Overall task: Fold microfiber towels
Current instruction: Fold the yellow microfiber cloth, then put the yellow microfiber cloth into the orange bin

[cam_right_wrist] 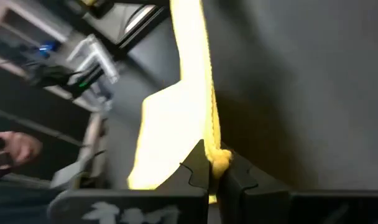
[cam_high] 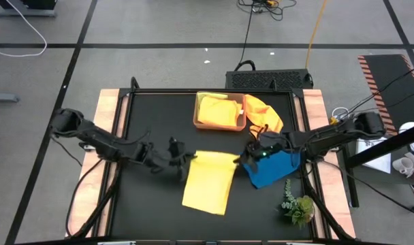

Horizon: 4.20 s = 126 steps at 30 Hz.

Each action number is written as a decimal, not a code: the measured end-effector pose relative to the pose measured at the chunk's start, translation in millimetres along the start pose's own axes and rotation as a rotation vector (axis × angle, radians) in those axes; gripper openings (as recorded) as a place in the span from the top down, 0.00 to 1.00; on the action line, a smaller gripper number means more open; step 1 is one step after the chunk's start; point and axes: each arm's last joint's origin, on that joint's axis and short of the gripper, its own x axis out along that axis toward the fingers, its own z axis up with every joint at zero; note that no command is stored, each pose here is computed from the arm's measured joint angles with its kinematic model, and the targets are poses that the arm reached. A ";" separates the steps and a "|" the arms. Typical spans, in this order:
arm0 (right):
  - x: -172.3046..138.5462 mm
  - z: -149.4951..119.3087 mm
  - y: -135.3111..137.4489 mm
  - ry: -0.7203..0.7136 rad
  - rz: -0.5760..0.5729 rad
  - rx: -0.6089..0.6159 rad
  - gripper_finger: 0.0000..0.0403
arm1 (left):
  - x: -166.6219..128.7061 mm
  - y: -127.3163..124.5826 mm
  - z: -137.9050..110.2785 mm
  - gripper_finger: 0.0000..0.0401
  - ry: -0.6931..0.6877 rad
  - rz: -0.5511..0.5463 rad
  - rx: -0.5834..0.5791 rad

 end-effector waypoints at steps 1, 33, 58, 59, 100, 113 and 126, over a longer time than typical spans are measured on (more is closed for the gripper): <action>0.3 3.1 -4.3 -0.017 -0.017 -0.018 1.00 | 2.9 9.0 -2.8 1.00 -0.007 0.021 0.014; 52.9 -33.4 11.8 -0.088 0.005 -0.231 1.00 | -12.7 6.2 -64.9 0.99 -0.045 -0.106 0.424; 83.6 -62.0 34.4 0.108 0.161 -0.284 0.73 | -5.5 -19.4 -95.2 0.81 0.083 -0.270 0.427; 84.2 -61.3 35.9 0.107 0.164 -0.286 0.70 | -5.7 -19.0 -95.9 0.80 0.095 -0.269 0.415; 69.2 -12.8 -37.7 0.145 -0.114 -0.063 0.40 | 35.2 101.6 -59.3 0.21 0.324 -0.317 -0.181; 80.2 -23.6 -43.6 0.182 -0.112 -0.081 0.48 | 75.5 87.2 -66.5 0.37 0.450 -0.406 -0.206; 69.0 -15.7 -35.7 0.172 -0.100 -0.173 0.97 | 68.1 89.5 -48.7 0.97 0.436 -0.430 -0.065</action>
